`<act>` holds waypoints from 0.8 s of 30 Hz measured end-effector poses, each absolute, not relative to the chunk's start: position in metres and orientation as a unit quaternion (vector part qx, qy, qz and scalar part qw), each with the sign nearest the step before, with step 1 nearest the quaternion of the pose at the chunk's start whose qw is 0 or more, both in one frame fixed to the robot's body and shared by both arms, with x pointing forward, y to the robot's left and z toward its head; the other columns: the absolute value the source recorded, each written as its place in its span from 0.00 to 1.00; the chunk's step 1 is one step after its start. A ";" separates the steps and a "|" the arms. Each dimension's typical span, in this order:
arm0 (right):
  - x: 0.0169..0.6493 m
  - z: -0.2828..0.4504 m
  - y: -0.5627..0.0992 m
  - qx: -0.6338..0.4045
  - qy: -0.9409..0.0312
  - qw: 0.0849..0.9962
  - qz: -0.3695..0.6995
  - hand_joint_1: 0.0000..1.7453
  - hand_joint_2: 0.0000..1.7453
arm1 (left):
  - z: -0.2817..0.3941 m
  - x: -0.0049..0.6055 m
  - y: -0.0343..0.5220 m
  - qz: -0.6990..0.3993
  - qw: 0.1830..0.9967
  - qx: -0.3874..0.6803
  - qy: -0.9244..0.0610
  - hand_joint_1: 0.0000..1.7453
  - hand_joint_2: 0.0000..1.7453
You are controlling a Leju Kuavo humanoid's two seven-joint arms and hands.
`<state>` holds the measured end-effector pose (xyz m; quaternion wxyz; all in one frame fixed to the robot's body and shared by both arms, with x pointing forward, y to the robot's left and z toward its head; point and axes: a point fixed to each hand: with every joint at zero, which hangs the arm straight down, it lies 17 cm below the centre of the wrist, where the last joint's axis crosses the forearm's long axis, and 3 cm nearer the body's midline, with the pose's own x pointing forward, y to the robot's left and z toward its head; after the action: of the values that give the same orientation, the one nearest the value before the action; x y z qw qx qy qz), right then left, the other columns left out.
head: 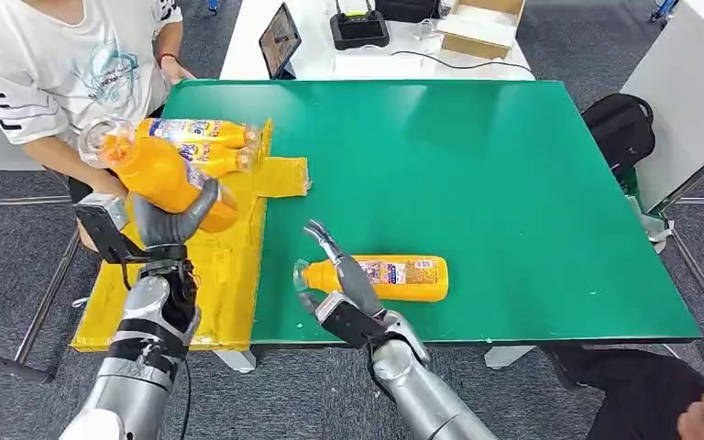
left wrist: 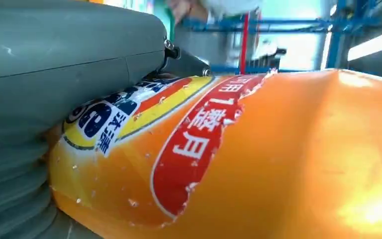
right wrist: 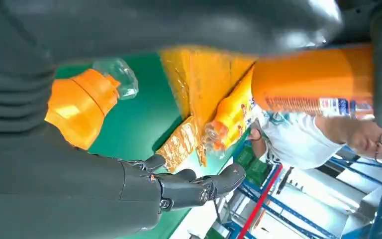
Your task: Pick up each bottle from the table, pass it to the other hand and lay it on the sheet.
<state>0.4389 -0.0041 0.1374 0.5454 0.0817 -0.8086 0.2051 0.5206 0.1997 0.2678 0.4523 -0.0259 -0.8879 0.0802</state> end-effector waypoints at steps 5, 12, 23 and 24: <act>0.441 0.156 -0.019 0.058 -0.834 0.522 0.168 0.00 0.00 | 0.266 0.524 0.224 0.027 0.430 0.138 -0.892 1.00 1.00; 0.440 0.211 -0.060 -0.013 -0.882 0.465 0.068 0.00 0.00 | 0.245 0.542 0.226 -0.181 0.369 0.380 -0.828 1.00 1.00; 0.427 0.261 -0.088 -0.041 -0.907 0.418 -0.005 0.00 0.00 | 0.178 0.574 0.240 -0.371 0.385 0.472 -0.700 1.00 1.00; 0.427 0.262 -0.089 -0.041 -0.908 0.417 -0.007 0.00 0.00 | 0.174 0.575 0.242 -0.373 0.391 0.472 -0.696 1.00 1.00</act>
<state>0.4268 -0.0887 0.2624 0.4174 -0.0412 -0.9078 -0.0065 0.5746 0.2421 0.1742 0.3907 0.4723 -0.6964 -0.3732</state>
